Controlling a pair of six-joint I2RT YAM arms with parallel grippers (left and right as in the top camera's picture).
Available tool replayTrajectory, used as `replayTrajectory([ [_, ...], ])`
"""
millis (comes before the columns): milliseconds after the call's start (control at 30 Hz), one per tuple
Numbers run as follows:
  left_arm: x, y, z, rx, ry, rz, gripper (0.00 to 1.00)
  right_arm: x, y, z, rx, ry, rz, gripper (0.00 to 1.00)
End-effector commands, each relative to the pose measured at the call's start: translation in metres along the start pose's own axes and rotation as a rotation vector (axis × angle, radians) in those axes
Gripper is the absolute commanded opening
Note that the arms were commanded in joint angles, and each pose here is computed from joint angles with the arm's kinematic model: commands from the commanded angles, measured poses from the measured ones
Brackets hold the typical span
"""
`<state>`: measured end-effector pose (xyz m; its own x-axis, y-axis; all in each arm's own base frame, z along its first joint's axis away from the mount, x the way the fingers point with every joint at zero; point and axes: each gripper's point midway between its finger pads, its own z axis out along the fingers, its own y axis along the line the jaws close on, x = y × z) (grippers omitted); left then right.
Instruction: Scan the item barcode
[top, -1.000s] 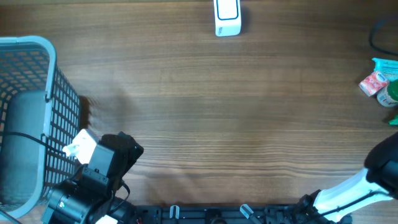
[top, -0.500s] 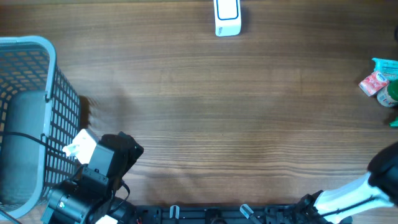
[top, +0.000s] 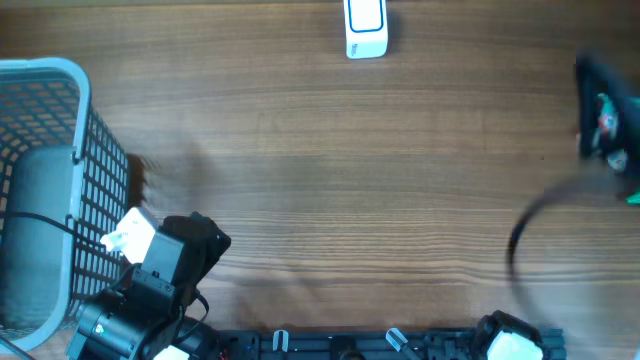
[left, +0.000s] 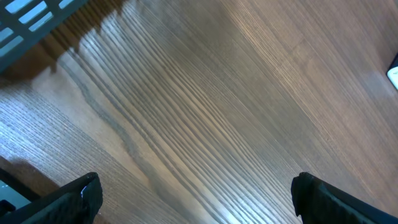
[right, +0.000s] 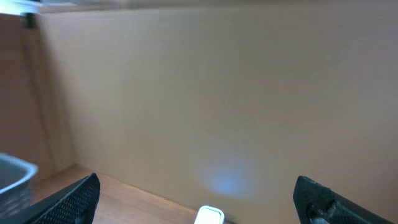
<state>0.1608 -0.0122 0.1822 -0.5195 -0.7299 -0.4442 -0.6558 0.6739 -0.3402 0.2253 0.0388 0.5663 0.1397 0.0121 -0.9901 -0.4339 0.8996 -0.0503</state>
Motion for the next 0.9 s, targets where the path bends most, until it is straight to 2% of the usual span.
replayTrajectory([
  [0, -0.003, 0.0, -0.002, 0.003, -0.02, -0.011, 1.0, -0.014, 0.045, -0.031, -0.027, -0.04, -0.045, 1.0],
  [133, -0.004, 0.0, -0.002, 0.003, -0.02, -0.011, 1.0, -0.029, 0.088, -0.062, -0.036, -0.107, -0.133, 1.0],
  [267, -0.004, 0.0, -0.002, 0.003, -0.02, -0.011, 1.0, -0.022, 0.089, -0.064, -0.033, -0.087, -0.106, 1.0],
  [367, -0.004, 0.0, -0.002, 0.003, -0.02, -0.011, 1.0, 0.013, 0.08, -0.063, 0.005, 0.034, 0.032, 1.0],
  [533, -0.004, 0.0, -0.002, 0.003, -0.02, -0.011, 1.0, 0.069, 0.05, -0.061, 0.125, 0.198, 0.108, 1.0],
  [633, -0.003, 0.0, -0.002, 0.003, -0.02, -0.011, 1.0, 0.104, 0.036, -0.055, 0.143, 0.247, 0.154, 1.0],
  [733, -0.004, 0.0, -0.002, 0.003, -0.02, -0.011, 1.0, 0.136, 0.042, -0.047, 0.07, 0.19, 0.094, 1.0],
  [867, -0.003, 0.0, -0.002, 0.003, -0.02, -0.011, 1.0, 0.179, 0.055, -0.051, 0.01, 0.041, -0.015, 1.0],
])
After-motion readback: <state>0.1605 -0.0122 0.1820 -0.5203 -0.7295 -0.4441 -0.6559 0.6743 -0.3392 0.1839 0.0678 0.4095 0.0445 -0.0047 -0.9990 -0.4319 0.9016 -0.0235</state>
